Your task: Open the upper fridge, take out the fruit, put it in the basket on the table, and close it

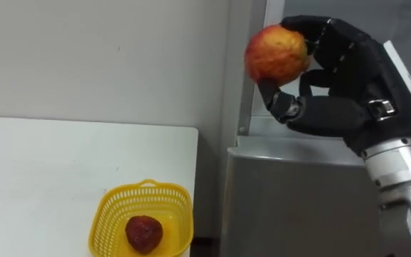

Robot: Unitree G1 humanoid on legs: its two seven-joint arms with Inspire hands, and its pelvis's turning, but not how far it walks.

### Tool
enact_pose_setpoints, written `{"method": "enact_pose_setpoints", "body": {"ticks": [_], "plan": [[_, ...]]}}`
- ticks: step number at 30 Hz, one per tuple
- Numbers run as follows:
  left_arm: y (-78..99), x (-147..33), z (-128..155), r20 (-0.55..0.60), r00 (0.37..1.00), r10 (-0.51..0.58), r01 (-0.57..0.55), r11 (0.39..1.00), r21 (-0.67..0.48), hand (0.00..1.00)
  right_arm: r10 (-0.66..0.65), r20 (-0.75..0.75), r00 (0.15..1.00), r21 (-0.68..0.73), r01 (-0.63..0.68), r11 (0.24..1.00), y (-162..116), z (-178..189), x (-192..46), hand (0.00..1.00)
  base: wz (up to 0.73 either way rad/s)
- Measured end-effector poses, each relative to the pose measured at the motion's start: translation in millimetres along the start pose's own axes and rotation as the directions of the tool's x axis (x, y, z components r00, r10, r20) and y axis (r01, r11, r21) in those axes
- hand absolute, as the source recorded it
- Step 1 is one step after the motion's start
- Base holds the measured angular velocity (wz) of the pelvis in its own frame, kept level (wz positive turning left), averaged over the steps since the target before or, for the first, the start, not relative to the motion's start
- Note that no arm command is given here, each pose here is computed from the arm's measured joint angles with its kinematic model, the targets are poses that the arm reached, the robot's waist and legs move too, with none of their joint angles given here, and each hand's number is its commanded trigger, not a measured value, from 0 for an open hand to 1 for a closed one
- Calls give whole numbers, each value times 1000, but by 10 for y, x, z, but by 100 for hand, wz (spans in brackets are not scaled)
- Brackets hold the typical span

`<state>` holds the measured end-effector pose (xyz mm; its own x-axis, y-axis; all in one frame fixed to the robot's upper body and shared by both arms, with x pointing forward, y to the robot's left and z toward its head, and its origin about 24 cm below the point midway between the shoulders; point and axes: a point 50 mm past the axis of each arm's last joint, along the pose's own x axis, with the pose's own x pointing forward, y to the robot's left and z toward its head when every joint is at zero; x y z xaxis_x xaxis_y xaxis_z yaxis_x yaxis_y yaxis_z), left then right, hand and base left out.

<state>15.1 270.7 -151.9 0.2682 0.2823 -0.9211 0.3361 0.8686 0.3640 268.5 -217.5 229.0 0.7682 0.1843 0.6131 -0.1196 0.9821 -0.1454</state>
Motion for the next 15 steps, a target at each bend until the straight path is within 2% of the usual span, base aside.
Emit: {"method": "enact_pose_setpoints", "body": {"ticks": [5,11,15], "plan": [[-39,-16,-57,-14,1000,-20,20,1000,-2,0,88,11,996,-52,-87,995,129,43,-102,100,0],[-33,-3,-8,-2,1000,-25,25,1000,0,0,189,-36,981,-64,-191,979,271,-12,-305,100,0],[-9,15,59,13,1000,-20,20,1000,0,0,238,-74,969,-95,-244,965,394,-92,-345,100,0]]}}
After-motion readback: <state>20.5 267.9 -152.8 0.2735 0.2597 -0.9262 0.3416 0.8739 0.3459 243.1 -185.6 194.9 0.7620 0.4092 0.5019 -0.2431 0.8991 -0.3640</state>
